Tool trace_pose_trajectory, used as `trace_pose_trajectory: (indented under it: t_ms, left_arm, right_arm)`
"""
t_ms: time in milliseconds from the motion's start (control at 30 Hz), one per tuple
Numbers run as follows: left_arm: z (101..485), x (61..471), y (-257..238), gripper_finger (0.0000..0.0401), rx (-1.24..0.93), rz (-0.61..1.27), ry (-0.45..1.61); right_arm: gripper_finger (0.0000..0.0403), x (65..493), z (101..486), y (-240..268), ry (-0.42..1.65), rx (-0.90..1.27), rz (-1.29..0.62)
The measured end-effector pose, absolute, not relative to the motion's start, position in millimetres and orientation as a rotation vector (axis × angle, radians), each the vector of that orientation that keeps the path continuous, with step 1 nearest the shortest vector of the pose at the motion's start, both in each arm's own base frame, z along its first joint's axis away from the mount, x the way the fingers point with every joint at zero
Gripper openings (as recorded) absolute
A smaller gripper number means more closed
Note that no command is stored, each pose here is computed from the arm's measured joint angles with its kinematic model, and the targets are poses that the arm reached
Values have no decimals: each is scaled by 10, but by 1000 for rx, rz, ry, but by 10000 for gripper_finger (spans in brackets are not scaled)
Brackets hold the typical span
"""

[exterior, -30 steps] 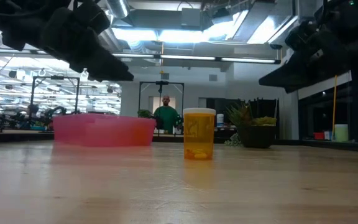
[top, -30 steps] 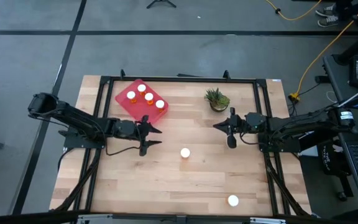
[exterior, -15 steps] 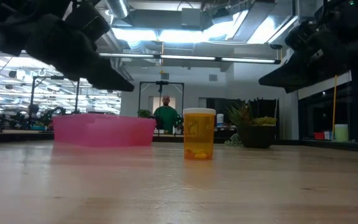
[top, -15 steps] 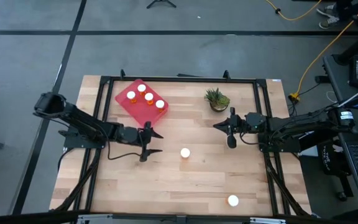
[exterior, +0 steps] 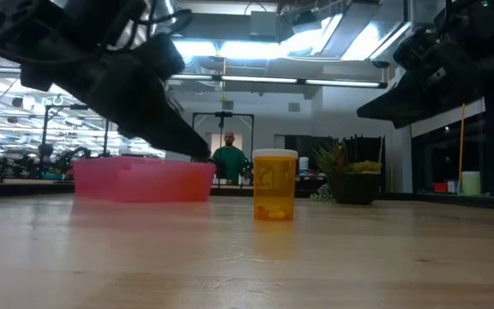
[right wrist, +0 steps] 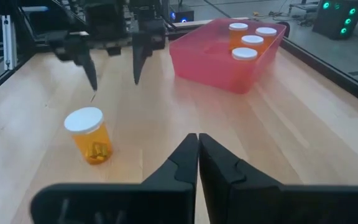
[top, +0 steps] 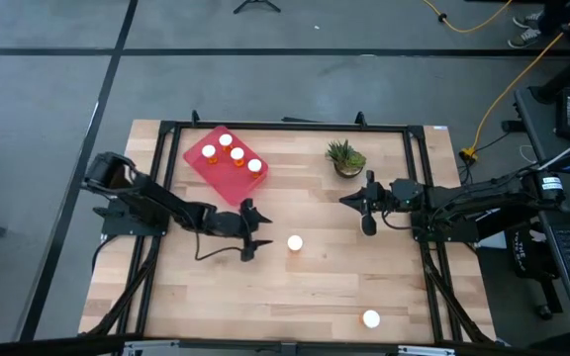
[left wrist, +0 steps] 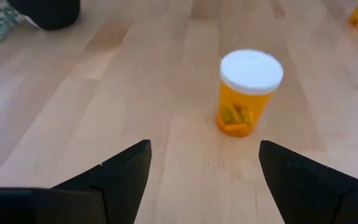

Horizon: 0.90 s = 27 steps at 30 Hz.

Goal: Pick and place pill bottles into a basket
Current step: Put the top orange pill bottle into the red container

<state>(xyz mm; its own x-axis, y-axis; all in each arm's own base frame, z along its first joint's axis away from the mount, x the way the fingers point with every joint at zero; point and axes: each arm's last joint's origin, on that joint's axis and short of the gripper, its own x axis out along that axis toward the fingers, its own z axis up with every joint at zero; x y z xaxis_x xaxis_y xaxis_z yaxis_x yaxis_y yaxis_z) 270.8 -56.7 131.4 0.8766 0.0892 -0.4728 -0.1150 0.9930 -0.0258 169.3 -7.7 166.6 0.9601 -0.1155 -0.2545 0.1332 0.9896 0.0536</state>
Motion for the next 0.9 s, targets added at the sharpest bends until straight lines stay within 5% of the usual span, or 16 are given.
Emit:
trace_pose_trajectory:
  t_ms: [900]
  left_arm:
    - [1092,3233,-751,291,-20,13,540]
  right_arm:
    - [19,1693,1658,-25,262,118,-100]
